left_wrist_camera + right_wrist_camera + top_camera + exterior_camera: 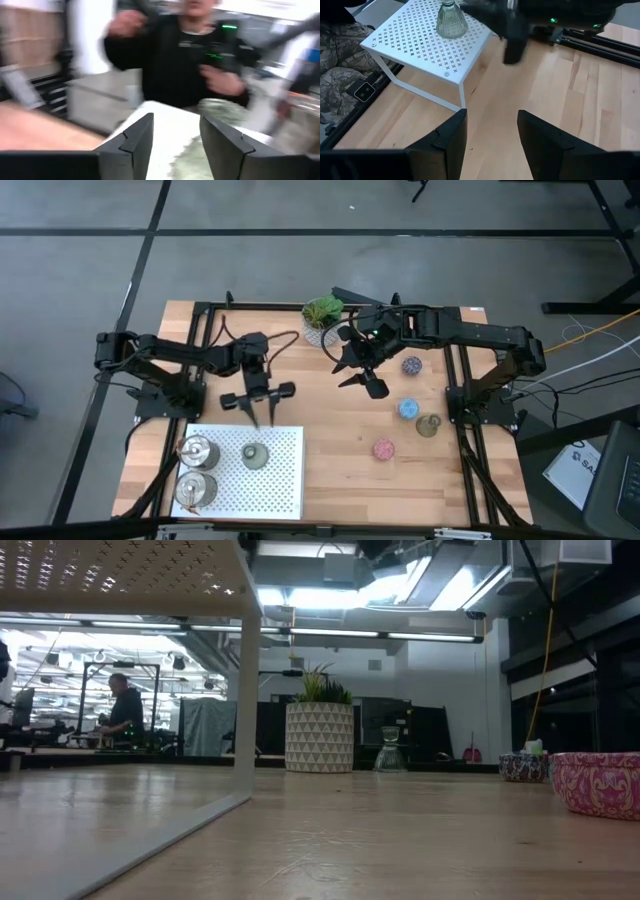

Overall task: Pick & Place candle stick holders
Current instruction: Put the middle transparent candle holder on the shelf

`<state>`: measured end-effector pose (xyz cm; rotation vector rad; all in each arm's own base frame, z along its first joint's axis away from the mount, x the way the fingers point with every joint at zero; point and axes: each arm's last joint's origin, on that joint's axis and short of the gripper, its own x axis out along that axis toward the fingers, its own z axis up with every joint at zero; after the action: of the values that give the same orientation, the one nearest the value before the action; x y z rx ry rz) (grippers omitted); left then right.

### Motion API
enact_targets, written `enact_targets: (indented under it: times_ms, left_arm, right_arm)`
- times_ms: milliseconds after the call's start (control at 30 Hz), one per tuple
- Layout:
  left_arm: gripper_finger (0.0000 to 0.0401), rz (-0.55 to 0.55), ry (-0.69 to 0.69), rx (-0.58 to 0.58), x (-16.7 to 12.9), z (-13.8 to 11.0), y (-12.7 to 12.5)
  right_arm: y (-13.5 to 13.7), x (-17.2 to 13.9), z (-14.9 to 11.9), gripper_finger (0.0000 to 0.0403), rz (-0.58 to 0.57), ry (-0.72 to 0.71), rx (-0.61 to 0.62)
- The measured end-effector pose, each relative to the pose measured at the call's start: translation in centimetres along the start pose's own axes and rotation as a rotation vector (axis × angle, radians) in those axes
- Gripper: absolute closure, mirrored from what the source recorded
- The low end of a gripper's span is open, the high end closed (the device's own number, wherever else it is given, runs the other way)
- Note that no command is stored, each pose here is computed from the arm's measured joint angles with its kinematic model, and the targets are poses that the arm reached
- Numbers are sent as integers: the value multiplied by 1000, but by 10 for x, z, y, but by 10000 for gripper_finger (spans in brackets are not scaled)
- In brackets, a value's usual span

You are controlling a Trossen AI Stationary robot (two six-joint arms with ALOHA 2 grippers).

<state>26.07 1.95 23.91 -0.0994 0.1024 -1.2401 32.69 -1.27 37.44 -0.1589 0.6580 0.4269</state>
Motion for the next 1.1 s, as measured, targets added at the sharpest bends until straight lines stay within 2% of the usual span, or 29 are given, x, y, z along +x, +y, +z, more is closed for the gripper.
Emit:
enact_targets:
  times_ms: [100, 167, 367, 433, 667, 933, 1100]
  left_arm:
    - [269, 151, -2, -44, -6, 0, 5]
    - [288, 192, -1, -60, -6, -1, 6]
    - [376, 134, 15, -21, 14, -1, 1]
    - [393, 133, 27, -29, 21, -3, 0]
    - [399, 159, 99, -105, 36, -15, -5]
    - [399, 74, 122, -60, 57, -17, -15]
    - [399, 48, 136, -72, 63, -20, -18]
  right_arm:
    - [0, 0, 0, 227, 0, 0, 0]
    - [0, 0, 0, 227, -1, 1, 0]
    - [0, 0, -1, 227, -1, 12, 4]
    - [0, 0, -2, 227, 0, 17, 6]
    - [1, 0, -2, 227, 2, 21, 5]
    - [1, 0, -2, 227, -1, 22, 1]
    - [1, 0, -2, 227, 0, 22, 1]
